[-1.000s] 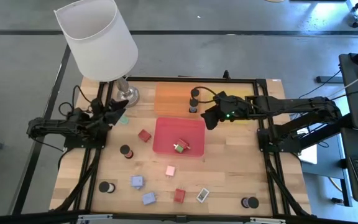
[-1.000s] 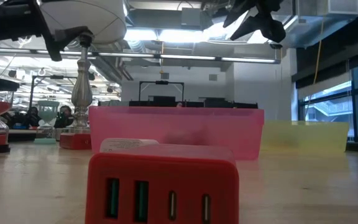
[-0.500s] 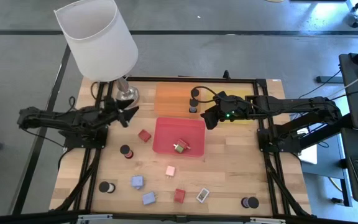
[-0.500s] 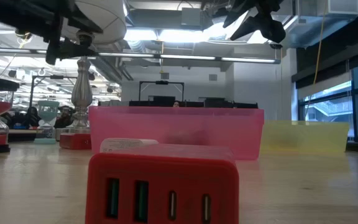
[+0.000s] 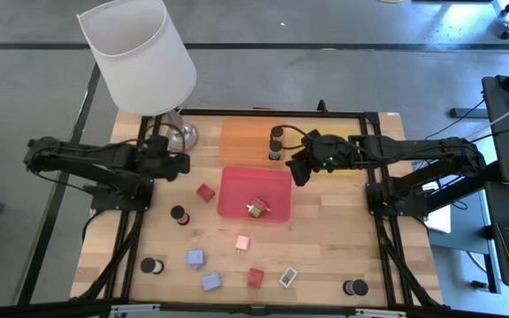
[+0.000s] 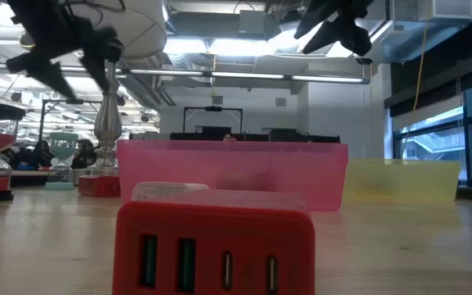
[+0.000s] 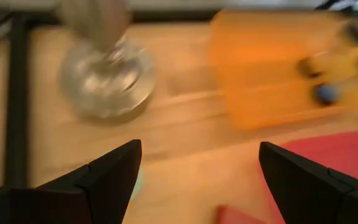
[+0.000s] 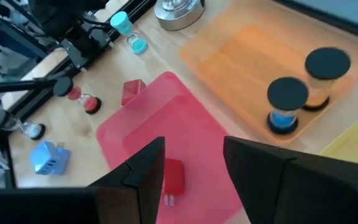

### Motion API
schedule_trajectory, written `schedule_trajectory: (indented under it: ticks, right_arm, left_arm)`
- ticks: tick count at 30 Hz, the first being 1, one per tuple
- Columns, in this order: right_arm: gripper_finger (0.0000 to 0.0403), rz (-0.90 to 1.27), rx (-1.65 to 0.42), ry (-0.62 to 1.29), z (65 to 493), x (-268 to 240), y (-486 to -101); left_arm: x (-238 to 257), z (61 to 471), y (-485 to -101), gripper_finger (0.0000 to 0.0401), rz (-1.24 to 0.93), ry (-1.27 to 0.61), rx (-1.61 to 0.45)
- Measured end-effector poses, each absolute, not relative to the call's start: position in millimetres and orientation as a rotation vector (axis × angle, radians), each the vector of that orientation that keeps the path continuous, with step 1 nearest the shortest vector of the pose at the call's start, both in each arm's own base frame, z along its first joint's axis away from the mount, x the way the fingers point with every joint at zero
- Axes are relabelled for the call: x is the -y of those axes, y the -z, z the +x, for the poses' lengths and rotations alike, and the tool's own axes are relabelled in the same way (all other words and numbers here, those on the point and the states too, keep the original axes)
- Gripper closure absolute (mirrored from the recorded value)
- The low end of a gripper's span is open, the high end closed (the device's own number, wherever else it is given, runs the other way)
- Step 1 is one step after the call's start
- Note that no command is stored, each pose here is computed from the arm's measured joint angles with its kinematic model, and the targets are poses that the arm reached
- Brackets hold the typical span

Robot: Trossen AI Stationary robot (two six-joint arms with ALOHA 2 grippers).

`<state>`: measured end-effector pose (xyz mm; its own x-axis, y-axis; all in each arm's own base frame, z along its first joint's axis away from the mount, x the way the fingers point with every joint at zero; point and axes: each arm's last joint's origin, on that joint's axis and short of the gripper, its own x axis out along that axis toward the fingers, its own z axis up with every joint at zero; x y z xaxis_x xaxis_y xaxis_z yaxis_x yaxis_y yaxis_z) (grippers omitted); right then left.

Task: Pick & Place Office items
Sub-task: Put the light blue hourglass into the orange bin

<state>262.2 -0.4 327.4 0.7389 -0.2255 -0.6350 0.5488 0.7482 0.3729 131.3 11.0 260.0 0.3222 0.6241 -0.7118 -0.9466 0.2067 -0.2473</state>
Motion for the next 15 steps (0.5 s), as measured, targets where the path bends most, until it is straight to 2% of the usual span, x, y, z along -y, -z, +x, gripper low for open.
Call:
schedule_trajectory:
  ticks: [5,15]
  right_arm:
    - [0.0236,0.522,-0.606,0.458,262,9,-327]
    - [0.0236,0.520,-0.597,0.511,261,26,-327]
  left_arm:
    - [-18,139,-243,0.0079,-0.746,-1.333,-0.640]
    - [-31,154,-224,0.0079,-0.803,-1.461,-0.786]
